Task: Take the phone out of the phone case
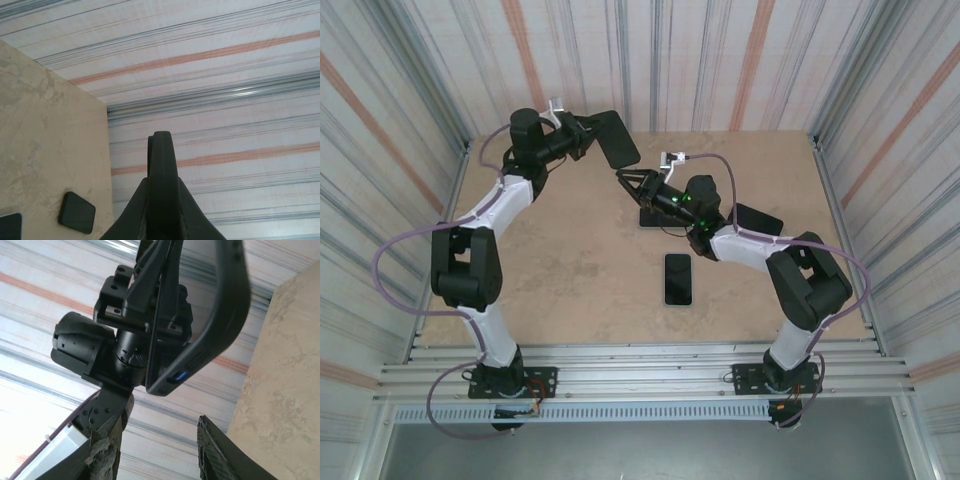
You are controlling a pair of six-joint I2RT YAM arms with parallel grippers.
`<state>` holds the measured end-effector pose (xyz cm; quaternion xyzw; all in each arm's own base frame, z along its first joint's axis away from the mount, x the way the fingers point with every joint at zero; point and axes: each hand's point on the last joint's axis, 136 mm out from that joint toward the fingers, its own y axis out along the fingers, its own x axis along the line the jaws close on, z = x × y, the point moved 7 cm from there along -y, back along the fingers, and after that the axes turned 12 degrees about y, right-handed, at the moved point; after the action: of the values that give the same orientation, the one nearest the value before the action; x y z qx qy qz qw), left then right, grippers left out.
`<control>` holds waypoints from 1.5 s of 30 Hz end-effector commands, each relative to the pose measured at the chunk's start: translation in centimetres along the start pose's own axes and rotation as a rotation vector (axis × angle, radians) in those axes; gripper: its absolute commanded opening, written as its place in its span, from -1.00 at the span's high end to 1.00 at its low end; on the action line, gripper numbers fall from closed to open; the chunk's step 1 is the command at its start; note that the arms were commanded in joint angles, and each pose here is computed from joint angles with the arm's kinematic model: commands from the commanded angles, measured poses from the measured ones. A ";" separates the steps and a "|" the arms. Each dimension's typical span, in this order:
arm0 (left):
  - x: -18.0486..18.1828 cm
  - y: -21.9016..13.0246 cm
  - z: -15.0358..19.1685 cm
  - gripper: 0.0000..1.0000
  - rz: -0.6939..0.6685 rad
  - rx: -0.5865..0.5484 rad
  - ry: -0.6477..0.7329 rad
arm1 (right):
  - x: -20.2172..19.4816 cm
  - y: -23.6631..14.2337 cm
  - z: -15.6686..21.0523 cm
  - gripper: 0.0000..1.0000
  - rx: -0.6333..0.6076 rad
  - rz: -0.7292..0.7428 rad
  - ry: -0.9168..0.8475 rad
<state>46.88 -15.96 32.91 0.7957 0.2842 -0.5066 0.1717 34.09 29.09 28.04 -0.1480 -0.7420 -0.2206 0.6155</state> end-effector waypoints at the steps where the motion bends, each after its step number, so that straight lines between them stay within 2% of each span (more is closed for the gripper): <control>1: -4.1 -0.9 -0.8 1.00 0.088 -0.079 0.051 | 1.2 0.5 -0.3 0.17 -0.034 -0.055 -0.083; 7: -4.1 -0.8 -0.3 1.00 0.086 -0.059 0.029 | 1.9 0.8 -0.6 0.20 -0.067 -0.111 -0.120; 20: -4.2 -1.5 -0.1 1.00 0.074 -0.079 0.018 | 1.9 1.9 -0.8 0.41 -0.046 -0.116 -0.126; 28: -4.3 -1.5 -0.1 1.00 0.071 -0.081 0.006 | 1.3 2.0 -0.9 0.52 -0.031 -0.078 -0.138; 34: -4.3 -1.3 -0.1 1.00 0.079 -0.070 -0.022 | 1.5 2.1 -1.0 0.56 0.006 -0.038 -0.219; 45: -5.5 -1.8 -0.2 1.00 0.105 -0.062 -0.012 | 0.4 1.5 -2.3 0.73 -0.017 0.008 -0.183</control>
<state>46.34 -16.07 33.07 0.7679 0.2969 -0.5309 0.2008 35.66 30.03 28.74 -0.1529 -0.7937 -0.2039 0.5524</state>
